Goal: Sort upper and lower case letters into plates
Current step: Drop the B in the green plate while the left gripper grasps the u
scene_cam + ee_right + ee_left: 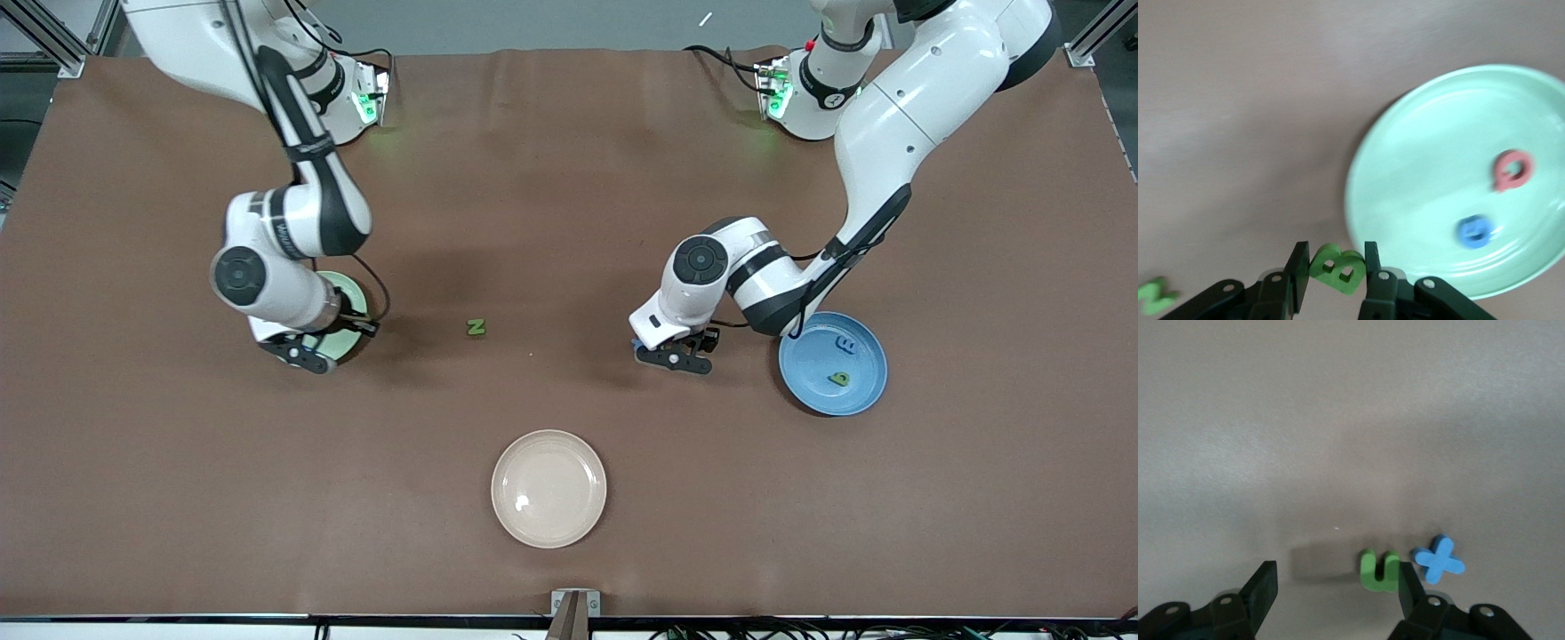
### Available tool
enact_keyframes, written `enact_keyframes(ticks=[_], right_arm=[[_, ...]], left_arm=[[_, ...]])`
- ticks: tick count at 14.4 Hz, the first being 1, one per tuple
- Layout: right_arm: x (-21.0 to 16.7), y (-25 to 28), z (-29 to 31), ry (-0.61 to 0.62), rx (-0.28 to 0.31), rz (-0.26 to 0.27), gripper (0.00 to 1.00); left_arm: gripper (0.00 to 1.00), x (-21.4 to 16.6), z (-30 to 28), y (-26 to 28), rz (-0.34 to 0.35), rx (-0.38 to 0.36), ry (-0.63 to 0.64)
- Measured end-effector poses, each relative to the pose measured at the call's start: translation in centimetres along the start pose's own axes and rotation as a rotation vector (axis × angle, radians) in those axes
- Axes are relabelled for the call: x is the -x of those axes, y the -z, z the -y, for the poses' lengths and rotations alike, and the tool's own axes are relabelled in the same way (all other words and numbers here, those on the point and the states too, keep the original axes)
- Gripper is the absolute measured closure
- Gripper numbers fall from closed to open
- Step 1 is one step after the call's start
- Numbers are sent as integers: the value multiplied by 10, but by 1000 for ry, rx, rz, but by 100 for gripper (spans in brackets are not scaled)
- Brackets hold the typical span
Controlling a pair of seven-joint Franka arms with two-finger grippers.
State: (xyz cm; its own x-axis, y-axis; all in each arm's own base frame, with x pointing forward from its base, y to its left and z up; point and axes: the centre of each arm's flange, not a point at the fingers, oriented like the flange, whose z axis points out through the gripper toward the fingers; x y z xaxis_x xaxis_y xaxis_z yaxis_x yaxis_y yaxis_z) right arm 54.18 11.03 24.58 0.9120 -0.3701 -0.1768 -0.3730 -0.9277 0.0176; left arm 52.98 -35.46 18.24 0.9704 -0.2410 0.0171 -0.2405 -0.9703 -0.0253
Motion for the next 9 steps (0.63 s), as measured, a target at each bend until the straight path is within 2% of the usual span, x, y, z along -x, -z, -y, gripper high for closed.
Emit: enact_keyframes(ticks=[4, 8, 9], right_arm=[[-11, -18, -54, 53, -19, -35, 63], [5, -46, -67, 61, -17, -81, 63], [8, -51, -67, 64, -16, -84, 63]], left_arm=[[19, 3, -8, 0, 5, 5, -5], [22, 3, -5, -4, 12, 3, -2], [26, 3, -5, -6, 15, 3, -1]])
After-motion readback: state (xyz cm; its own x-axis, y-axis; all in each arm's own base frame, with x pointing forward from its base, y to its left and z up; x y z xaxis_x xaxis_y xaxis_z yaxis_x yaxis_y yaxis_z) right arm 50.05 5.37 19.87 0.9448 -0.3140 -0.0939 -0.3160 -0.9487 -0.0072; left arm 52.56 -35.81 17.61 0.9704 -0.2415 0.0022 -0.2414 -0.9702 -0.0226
